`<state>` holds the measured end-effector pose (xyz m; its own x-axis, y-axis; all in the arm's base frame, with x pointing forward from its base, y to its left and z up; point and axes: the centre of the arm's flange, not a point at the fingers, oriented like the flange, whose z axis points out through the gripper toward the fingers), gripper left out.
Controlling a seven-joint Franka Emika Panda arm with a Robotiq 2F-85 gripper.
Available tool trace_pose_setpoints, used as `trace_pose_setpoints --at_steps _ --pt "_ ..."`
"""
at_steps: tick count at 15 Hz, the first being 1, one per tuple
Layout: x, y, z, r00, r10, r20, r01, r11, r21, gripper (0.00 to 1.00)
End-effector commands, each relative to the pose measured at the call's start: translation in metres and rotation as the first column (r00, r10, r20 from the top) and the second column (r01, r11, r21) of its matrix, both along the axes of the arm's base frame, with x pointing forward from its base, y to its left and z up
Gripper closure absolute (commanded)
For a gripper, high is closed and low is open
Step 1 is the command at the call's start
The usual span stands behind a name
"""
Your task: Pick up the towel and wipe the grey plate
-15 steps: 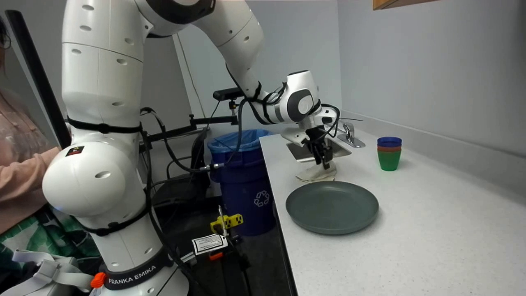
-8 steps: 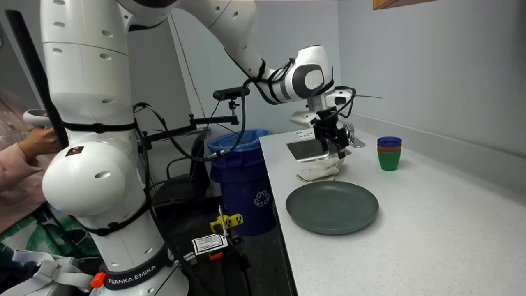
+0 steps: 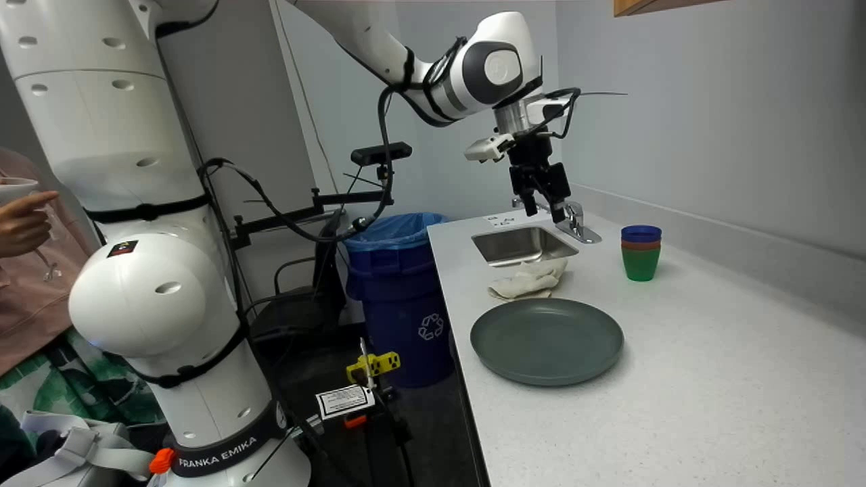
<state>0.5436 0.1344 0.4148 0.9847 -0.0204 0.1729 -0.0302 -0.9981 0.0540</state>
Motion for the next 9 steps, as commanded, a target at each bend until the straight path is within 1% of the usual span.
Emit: trace_pose_setpoints --at_steps 1,7,8,9 --pt "-0.028 -0.017 0.032 0.999 -0.006 0.040 0.007 0.999 -0.034 0.00" --pt "-0.049 -0.024 0.057 0.995 0.004 0.096 0.004 0.996 -0.085 0.00" --pt "-0.030 -0.021 0.047 0.996 0.009 0.086 -0.004 0.998 -0.058 0.00" --pt "-0.033 -0.021 0.049 0.996 0.011 0.091 -0.005 0.998 -0.063 0.00"
